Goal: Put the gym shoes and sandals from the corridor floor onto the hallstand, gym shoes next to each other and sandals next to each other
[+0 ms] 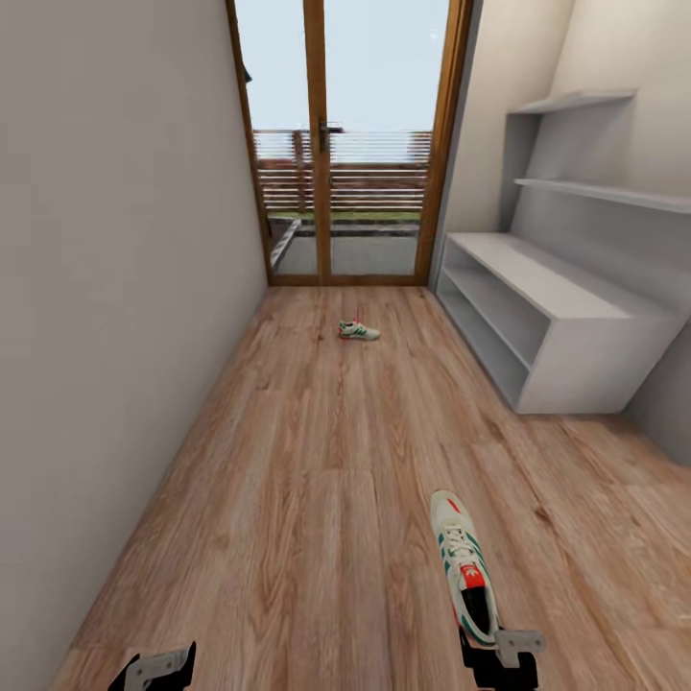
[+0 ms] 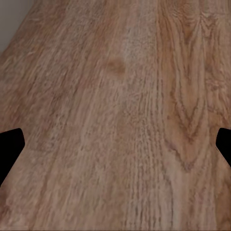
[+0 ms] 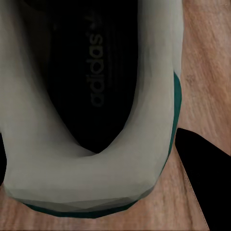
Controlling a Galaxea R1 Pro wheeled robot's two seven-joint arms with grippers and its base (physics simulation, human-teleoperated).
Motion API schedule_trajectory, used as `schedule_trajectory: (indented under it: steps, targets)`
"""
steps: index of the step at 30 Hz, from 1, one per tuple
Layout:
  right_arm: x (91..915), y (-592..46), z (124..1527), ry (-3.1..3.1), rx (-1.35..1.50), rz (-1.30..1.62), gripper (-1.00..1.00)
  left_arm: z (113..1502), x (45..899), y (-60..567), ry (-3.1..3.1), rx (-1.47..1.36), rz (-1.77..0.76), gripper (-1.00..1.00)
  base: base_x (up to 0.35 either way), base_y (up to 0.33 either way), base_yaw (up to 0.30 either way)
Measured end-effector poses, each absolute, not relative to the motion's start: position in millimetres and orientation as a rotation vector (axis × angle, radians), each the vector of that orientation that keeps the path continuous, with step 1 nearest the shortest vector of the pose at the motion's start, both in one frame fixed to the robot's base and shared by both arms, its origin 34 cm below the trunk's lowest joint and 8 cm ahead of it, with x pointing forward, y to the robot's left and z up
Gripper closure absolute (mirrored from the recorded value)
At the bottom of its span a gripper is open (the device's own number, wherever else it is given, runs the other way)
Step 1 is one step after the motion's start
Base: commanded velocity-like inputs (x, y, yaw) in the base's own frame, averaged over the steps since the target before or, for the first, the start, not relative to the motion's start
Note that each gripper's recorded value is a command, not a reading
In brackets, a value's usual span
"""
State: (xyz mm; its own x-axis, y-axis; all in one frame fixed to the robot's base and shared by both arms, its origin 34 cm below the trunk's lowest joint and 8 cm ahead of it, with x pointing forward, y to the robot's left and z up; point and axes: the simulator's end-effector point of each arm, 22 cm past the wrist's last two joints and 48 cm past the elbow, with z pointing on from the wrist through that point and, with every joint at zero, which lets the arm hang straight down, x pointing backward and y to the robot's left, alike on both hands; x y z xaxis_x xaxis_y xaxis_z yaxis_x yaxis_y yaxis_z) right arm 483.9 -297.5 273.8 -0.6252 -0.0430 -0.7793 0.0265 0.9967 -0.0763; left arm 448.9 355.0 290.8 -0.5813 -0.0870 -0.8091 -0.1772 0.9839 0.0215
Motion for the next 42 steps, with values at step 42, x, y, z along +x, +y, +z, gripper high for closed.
schedule_trajectory:
  steps: [42]
  targets:
    - [483.8,-299.0,273.8,2.244,-0.013,-0.102,1.0,290.9,448.8,355.9,2.194,-0.183,0.125,-1.0,0.336,0.0,0.0]
